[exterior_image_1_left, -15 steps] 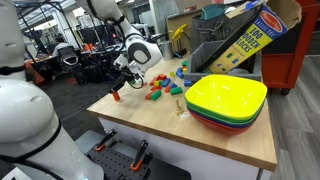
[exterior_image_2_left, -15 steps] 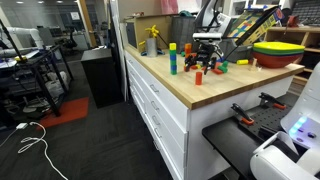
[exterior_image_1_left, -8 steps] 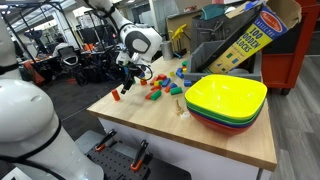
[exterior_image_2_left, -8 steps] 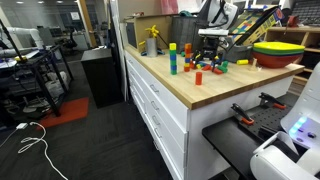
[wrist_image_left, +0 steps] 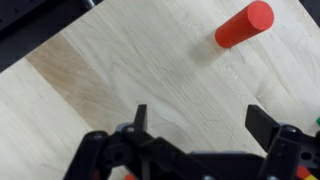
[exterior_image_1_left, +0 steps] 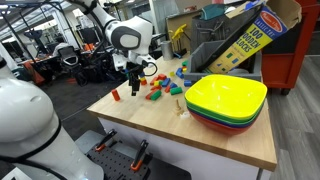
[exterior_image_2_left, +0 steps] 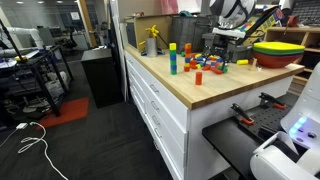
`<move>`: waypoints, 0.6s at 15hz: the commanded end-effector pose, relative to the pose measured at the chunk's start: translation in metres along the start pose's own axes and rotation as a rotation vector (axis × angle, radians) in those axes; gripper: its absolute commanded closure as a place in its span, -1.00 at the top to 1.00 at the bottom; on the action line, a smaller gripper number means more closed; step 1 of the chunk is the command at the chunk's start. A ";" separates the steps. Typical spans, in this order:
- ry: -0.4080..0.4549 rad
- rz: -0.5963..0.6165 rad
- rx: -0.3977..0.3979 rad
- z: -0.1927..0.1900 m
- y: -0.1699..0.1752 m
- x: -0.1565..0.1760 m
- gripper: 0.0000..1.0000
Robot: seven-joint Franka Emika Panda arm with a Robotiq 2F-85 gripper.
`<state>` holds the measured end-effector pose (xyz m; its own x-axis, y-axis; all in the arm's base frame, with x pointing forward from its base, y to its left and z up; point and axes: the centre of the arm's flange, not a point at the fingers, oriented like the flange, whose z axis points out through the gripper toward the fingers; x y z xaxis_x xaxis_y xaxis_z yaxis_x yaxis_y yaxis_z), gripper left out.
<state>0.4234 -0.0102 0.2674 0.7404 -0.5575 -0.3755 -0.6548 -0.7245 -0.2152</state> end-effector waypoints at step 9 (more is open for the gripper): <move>0.176 -0.386 0.022 -0.026 0.048 -0.053 1.00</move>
<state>0.3807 -0.0260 0.3010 0.9212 -0.3645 -0.1364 -0.3892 -0.8590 -0.3327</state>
